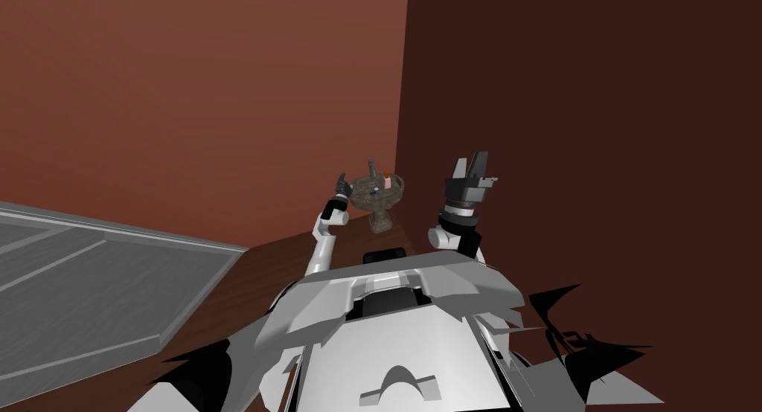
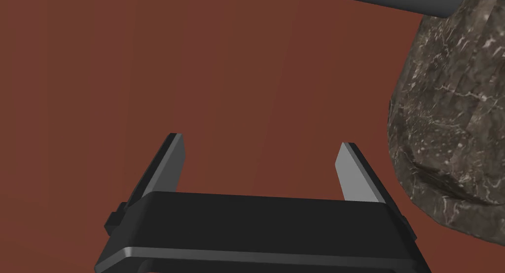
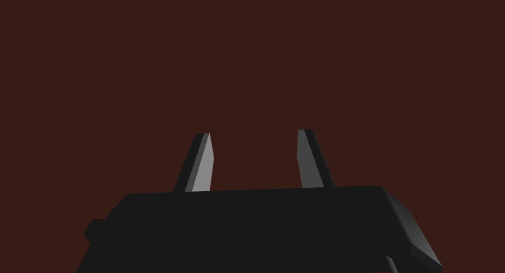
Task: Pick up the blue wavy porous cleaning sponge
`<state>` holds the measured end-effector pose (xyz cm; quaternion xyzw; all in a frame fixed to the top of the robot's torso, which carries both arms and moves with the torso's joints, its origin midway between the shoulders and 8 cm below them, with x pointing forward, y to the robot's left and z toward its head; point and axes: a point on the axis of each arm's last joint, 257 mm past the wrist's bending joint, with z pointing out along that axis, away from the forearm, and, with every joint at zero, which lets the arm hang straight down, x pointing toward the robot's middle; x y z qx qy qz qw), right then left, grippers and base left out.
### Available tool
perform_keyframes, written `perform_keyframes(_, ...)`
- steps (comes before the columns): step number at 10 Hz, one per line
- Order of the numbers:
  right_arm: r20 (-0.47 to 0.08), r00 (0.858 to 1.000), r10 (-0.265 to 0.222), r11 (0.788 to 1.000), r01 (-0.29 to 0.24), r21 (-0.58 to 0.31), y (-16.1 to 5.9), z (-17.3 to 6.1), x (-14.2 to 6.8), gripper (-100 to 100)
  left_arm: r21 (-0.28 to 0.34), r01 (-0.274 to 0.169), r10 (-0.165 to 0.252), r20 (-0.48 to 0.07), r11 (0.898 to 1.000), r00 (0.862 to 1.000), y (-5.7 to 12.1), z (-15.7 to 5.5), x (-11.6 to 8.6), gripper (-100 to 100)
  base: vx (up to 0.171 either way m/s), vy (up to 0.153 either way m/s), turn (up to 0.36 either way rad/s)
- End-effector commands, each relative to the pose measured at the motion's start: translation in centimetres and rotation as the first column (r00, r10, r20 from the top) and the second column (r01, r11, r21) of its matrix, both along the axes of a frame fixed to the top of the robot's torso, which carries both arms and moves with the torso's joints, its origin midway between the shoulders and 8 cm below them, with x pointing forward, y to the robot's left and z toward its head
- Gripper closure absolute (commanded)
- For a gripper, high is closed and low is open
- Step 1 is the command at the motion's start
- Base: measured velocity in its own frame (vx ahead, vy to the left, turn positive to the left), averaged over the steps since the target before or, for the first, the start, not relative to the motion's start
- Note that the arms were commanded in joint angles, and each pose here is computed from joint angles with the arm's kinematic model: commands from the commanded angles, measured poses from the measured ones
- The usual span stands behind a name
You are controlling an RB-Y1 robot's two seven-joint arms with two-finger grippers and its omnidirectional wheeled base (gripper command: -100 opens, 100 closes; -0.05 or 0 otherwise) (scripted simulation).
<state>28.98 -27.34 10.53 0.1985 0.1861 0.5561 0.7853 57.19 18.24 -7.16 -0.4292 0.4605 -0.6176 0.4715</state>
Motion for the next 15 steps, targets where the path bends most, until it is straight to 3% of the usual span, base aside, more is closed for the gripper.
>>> perform_keyframes(1, 0.0, 1.0, 0.0, 1.0, 0.0, 0.0, 0.0, 0.0, 0.0, 0, -0.004, 0.006, -0.007, -0.065, 1.0, 0.998, -0.3, -1.7, 1.2, -100, -0.003, -0.028, 0.005)
perform_keyframes(2, 0.0, 1.0, 0.0, 1.0, 0.0, 0.0, 0.0, 0.0, 0.0, 0, -0.003, 0.006, -0.006, -0.071, 1.0, 0.997, -0.3, -1.8, 1.2, -100, 0.0, -0.013, 0.001)
perform_keyframes(6, 0.0, 1.0, 0.0, 1.0, 0.0, 0.0, 0.0, 0.0, 0.0, 0, -0.031, 0.028, -0.034, -0.218, 0.999, 0.975, -1.8, -5.0, 4.1, -100, 0.008, -0.027, 0.005)
perform_keyframes(7, 0.0, 1.0, 0.0, 1.0, 0.0, 0.0, 0.0, 0.0, 0.0, 0, -0.029, 0.027, -0.033, -0.23, 0.999, 0.973, -1.8, -5.3, 4.1, -100, 0.008, -0.013, 0.0)
perform_keyframes(9, 0.0, 1.0, 0.0, 1.0, 0.0, 0.0, 0.0, 0.0, 0.0, 0, -0.04, 0.033, -0.043, -0.31, 0.999, 0.95, -2.5, -7.1, 5.3, -100, 0.018, -0.022, 0.0)
perform_keyframes(10, 0.0, 1.0, 0.0, 1.0, 0.0, 0.0, 0.0, 0.0, 0.0, 0, -0.06, 0.042, -0.06, -0.335, 0.997, 0.94, -3.4, -6.8, 6.1, -100, 0.033, -0.028, 0.0)
perform_keyframes(11, 0.0, 1.0, 0.0, 1.0, 0.0, 0.0, 0.0, 0.0, 0.0, 0, -0.051, 0.036, -0.053, -0.38, 0.998, 0.923, -3.2, -8.4, 6.2, -100, 0.03, -0.027, -0.002)
perform_keyframes(12, 0.0, 1.0, 0.0, 1.0, 0.0, 0.0, 0.0, 0.0, 0.0, 0, -0.05, 0.034, -0.051, -0.39, 0.998, 0.919, -3.1, -8.9, 6.2, -100, 0.011, -0.015, 0.0)
perform_keyframes(13, 0.0, 1.0, 0.0, 1.0, 0.0, 0.0, 0.0, 0.0, 0.0, 0, -0.064, 0.04, -0.064, -0.429, 0.997, 0.901, -3.9, -9.1, 7.0, -100, 0.023, -0.025, -0.005)
perform_keyframes(14, 0.0, 1.0, 0.0, 1.0, 0.0, 0.0, 0.0, 0.0, 0.0, 0, -0.057, 0.032, -0.055, -0.467, 0.998, 0.882, -3.7, -10.7, 6.9, -100, 0.029, -0.028, -0.005)
perform_keyframes(15, 0.0, 1.0, 0.0, 1.0, 0.0, 0.0, 0.0, 0.0, 0.0, 0, -0.074, 0.037, -0.069, -0.49, 0.997, 0.869, -4.4, -10.3, 7.5, -100, 0.042, -0.031, -0.007)
